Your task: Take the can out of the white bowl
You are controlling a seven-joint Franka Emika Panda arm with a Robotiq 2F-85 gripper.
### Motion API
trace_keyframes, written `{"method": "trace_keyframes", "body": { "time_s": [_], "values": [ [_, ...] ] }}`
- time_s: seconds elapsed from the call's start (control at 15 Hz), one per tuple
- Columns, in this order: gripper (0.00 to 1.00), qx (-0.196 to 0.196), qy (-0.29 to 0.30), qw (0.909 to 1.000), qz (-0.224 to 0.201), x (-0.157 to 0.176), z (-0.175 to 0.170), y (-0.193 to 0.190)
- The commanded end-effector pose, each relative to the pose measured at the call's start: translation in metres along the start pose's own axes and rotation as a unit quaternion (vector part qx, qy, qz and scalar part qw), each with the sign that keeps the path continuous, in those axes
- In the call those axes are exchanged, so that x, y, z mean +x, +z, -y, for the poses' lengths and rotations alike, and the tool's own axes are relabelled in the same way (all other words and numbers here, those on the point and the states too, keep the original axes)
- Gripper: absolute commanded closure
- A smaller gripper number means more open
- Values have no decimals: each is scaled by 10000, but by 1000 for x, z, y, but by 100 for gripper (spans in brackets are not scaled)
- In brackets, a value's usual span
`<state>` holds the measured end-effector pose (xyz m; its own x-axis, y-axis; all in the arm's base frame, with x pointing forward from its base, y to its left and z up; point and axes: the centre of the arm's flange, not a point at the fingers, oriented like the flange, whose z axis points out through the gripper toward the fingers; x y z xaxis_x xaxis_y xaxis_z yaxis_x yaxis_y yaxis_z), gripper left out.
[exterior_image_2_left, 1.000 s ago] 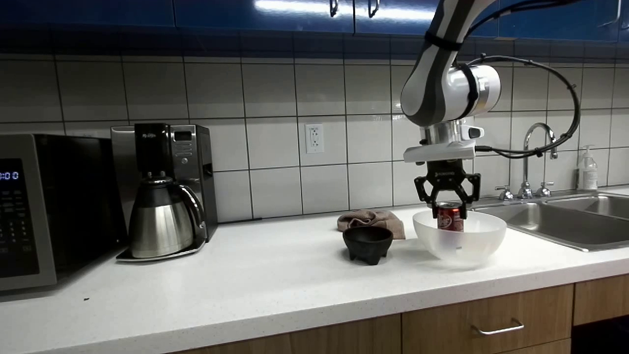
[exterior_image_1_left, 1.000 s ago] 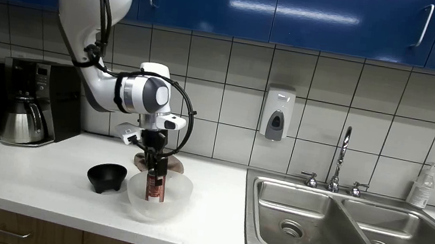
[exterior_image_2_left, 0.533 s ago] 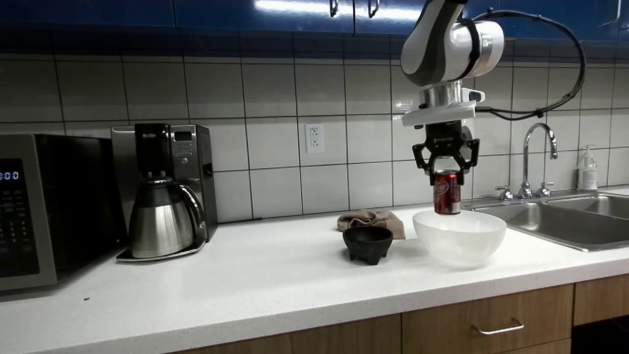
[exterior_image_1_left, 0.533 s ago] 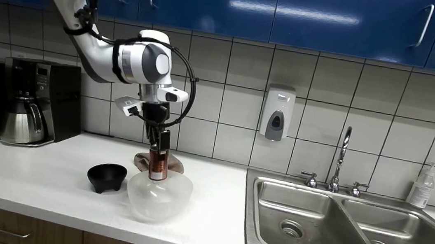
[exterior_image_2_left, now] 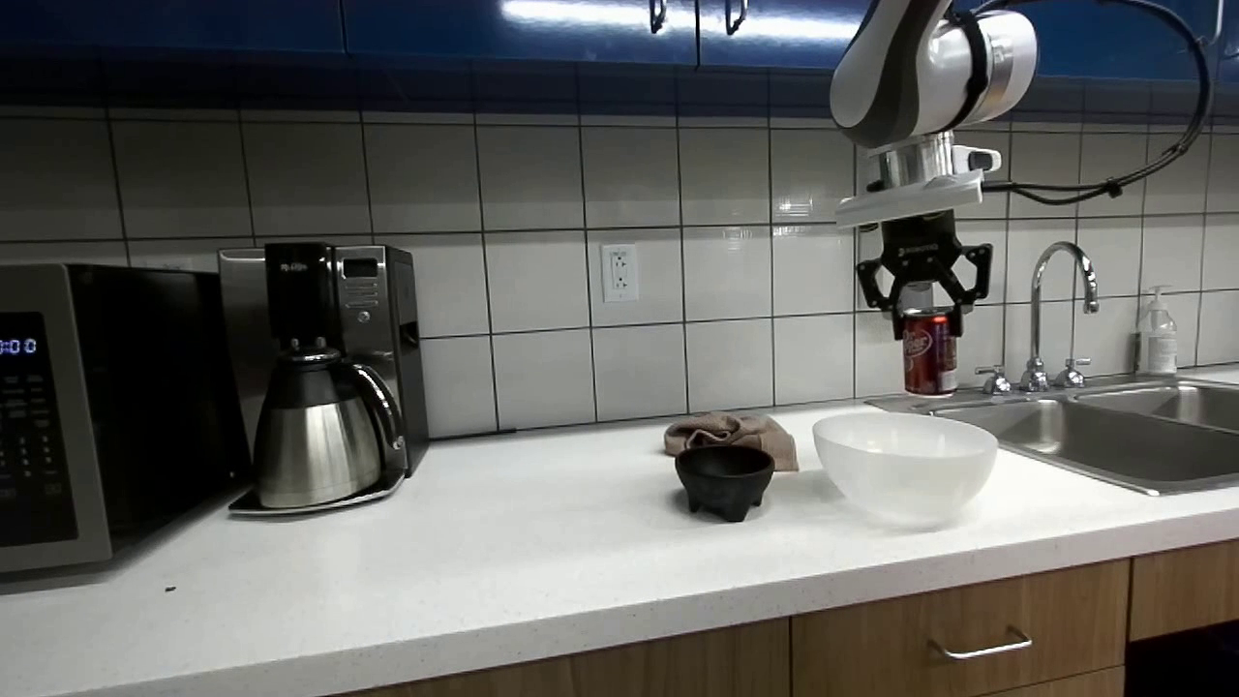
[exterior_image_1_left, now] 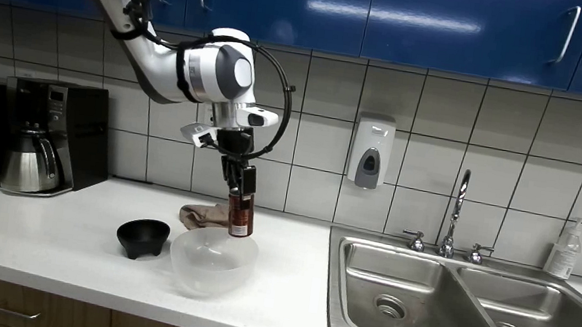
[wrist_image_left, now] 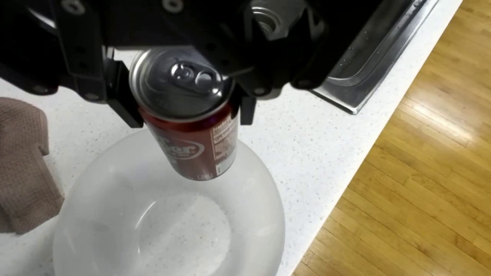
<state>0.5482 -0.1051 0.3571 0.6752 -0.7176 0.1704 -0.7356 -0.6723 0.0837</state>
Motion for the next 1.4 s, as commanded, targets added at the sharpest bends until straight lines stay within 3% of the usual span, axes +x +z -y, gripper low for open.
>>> {"method": "trace_keyframes", "body": {
  "time_s": [0.0,0.47,1.0,1.33],
  "values": [
    [61,-221,300,9993,-76,35,-18,1],
    [61,-395,762,9963,-65,82,-63,32],
    [61,-637,1041,9922,238,89,-93,104],
    [61,-427,1116,9923,317,85,-97,126]
  ]
}}
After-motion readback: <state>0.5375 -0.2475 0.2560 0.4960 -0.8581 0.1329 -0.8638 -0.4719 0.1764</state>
